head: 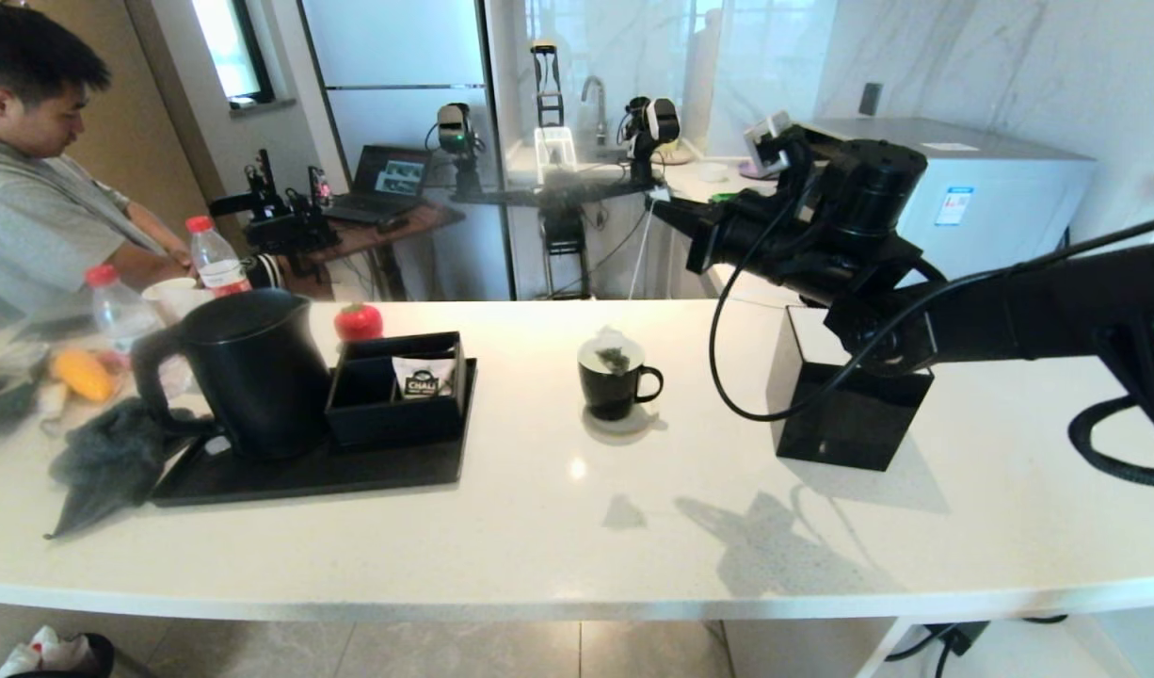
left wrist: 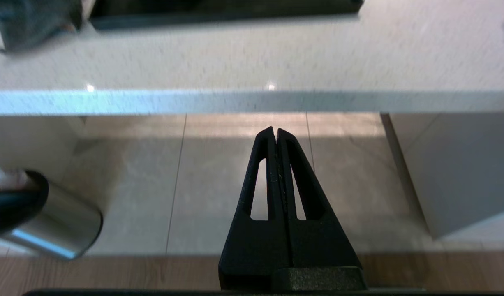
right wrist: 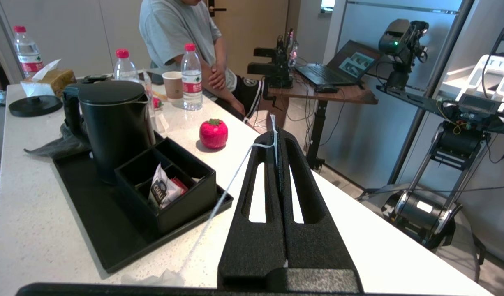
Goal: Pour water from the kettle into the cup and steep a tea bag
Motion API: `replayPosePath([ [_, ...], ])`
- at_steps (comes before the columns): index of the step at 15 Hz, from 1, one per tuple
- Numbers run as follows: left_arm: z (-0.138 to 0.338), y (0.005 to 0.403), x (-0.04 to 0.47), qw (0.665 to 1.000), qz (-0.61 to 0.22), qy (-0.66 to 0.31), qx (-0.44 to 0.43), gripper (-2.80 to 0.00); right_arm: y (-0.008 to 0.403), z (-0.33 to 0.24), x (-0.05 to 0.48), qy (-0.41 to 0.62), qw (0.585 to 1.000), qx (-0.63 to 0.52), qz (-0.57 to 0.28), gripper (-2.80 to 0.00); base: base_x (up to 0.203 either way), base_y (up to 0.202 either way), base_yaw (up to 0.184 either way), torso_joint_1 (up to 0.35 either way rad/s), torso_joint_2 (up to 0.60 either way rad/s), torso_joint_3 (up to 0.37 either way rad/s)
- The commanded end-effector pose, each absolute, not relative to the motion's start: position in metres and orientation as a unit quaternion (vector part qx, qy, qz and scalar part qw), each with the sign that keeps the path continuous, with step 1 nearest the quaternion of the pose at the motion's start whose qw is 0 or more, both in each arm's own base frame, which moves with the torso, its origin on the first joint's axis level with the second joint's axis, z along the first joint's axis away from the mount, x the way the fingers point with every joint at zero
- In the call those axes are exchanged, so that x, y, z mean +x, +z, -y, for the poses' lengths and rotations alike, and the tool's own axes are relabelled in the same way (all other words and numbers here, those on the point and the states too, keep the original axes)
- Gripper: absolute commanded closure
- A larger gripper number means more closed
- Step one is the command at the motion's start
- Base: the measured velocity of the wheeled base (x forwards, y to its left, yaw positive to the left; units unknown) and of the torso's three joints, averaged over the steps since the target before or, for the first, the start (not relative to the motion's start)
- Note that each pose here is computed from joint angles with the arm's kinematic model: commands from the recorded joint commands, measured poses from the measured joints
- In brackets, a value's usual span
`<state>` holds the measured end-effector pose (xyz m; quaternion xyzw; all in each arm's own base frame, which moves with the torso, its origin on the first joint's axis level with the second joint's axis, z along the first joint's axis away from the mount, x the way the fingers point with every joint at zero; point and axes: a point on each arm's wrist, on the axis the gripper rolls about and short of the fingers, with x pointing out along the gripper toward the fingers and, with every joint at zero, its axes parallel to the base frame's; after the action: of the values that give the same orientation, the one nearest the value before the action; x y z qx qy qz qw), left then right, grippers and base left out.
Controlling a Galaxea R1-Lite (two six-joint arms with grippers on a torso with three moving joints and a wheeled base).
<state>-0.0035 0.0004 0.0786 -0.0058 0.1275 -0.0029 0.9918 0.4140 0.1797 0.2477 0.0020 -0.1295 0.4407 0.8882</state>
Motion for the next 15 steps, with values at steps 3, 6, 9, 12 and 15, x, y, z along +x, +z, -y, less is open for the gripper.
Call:
replayPosePath([
  [3,0.000,0.075,-0.022,1.000,-0.009,0.003,-0.007,0.00,0.252,-0.183,0.431,0.439,0.888,0.001,0.140,0.00,0.000,0.000,0.000,0.000,0.00,0.000],
  [6,0.000,0.075,-0.023,1.000,-0.004,0.002,0.015,0.00,0.249,-0.184,0.445,0.435,0.891,0.001,0.134,0.00,0.000,0.000,0.000,0.000,0.00,0.000],
  [9,0.000,0.075,-0.023,1.000,-0.005,-0.002,0.028,0.00,0.239,-0.186,0.455,0.435,0.892,0.002,0.121,0.00,0.000,0.000,0.000,0.000,0.00,0.000],
  [12,0.000,0.075,-0.023,1.000,-0.005,-0.002,0.026,0.00,0.222,-0.190,0.462,0.437,0.893,0.003,0.106,0.00,0.000,0.000,0.000,0.000,0.00,0.000],
  [15,0.000,0.075,-0.023,1.000,-0.005,-0.002,0.025,0.00,0.209,-0.193,0.467,0.438,0.894,0.004,0.092,0.00,0.000,0.000,0.000,0.000,0.00,0.000],
])
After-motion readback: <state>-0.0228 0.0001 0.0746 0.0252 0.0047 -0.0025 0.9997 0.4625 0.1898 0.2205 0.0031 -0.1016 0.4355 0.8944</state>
